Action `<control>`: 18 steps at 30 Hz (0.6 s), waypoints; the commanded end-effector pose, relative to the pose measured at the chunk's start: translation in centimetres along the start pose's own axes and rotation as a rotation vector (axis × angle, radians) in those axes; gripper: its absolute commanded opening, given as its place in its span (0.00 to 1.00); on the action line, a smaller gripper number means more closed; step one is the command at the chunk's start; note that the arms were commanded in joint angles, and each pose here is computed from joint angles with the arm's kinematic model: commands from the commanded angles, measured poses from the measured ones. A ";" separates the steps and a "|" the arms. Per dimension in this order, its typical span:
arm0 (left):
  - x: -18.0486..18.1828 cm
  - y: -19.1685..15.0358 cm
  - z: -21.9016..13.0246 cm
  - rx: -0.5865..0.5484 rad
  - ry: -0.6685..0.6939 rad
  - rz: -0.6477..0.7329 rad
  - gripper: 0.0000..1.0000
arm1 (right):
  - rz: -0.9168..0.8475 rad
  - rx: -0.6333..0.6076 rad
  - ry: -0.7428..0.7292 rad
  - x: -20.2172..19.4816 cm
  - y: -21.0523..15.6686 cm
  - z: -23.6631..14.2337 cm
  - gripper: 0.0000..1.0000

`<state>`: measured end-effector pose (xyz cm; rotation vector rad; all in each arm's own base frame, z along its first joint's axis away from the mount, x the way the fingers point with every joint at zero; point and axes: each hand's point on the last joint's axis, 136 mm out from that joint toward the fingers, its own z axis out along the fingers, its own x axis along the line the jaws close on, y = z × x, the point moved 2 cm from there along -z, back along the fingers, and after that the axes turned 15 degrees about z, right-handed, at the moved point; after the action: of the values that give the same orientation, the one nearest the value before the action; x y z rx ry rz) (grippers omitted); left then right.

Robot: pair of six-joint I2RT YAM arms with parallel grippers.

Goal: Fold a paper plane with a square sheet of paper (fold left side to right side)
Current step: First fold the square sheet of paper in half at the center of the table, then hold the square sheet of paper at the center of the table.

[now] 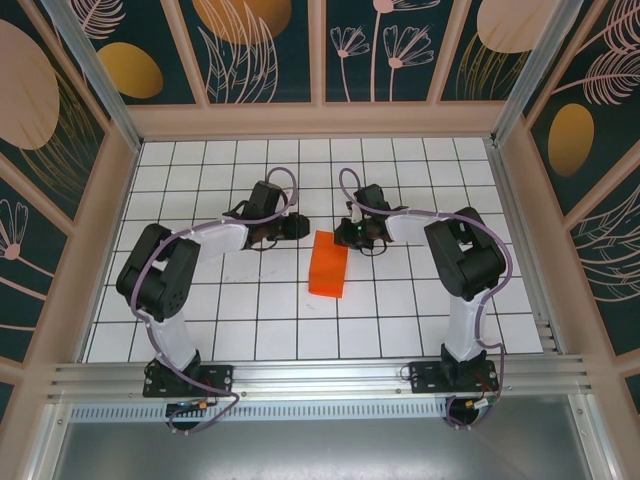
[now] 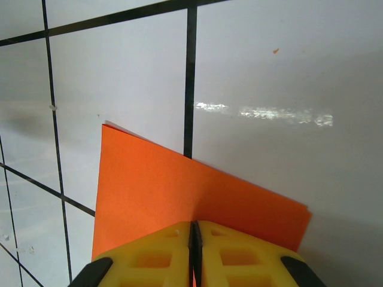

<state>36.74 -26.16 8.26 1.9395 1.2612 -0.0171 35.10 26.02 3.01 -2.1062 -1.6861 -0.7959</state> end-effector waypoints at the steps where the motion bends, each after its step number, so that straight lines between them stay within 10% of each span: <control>1: -3.9 -0.8 0.6 0.007 -0.131 0.008 0.27 | 0.054 0.120 -0.192 -5.1 -4.0 1.7 0.13; 18: -4.0 -8.8 3.6 0.172 -0.117 -0.077 0.27 | 0.056 0.120 -0.161 -4.3 -3.9 1.6 0.13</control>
<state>30.26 -30.05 3.54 1.9874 1.2688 -0.2438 35.10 26.07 3.03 -2.1051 -1.6859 -0.7970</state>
